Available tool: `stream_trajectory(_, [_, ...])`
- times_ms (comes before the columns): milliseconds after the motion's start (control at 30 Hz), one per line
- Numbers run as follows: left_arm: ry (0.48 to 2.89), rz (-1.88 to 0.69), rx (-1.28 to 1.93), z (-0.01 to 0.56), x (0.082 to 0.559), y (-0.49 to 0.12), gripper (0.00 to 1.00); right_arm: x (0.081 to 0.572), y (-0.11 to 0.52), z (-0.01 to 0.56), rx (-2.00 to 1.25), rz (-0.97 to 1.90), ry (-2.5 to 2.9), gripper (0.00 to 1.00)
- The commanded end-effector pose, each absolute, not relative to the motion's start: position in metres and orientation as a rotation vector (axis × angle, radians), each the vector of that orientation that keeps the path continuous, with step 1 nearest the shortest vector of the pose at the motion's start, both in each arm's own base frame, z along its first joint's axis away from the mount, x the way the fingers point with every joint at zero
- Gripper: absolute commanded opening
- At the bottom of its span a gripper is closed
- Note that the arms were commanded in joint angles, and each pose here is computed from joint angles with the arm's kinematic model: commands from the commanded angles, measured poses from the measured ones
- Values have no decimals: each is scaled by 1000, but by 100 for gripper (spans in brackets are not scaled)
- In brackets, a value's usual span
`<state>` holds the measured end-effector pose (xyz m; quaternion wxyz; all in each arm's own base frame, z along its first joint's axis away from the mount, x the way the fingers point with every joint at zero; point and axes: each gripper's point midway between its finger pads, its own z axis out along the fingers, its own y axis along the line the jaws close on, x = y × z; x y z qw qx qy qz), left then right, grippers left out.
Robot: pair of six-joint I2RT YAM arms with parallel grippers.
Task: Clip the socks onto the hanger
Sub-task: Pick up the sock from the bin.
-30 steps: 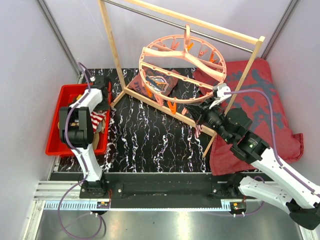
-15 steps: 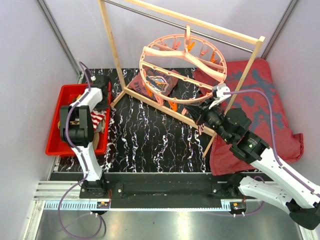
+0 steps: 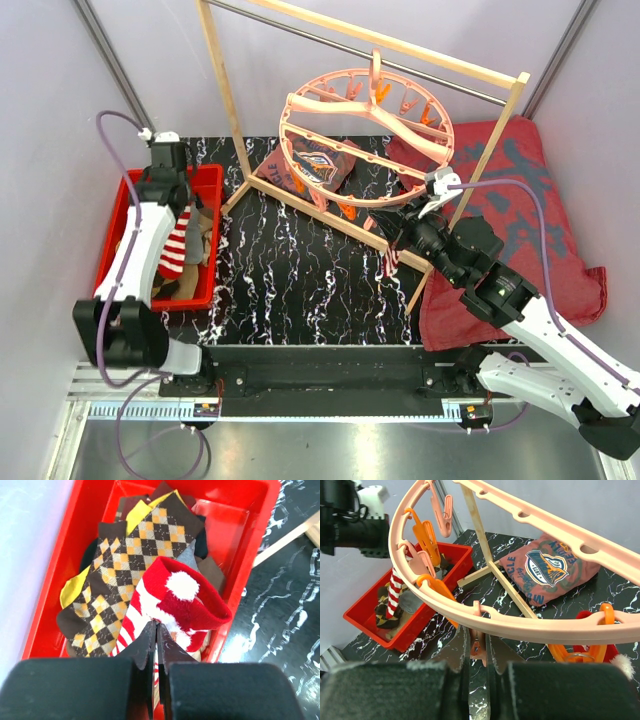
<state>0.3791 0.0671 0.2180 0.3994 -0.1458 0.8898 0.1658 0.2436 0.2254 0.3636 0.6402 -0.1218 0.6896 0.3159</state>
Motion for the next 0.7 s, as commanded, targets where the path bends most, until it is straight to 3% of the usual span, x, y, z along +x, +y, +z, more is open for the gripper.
stream_trajectory(0, [2148,256,-308,247,367,47,0,241,222,379,-268,724,1526,9])
stream_trajectory(500, [1677,-462,85,351,288,-91,0,237,224,390,-254,772,1514,9])
stream_trajectory(667, [1596,-691,160,355,267,-138,0,235,225,394,-245,793,1508,9])
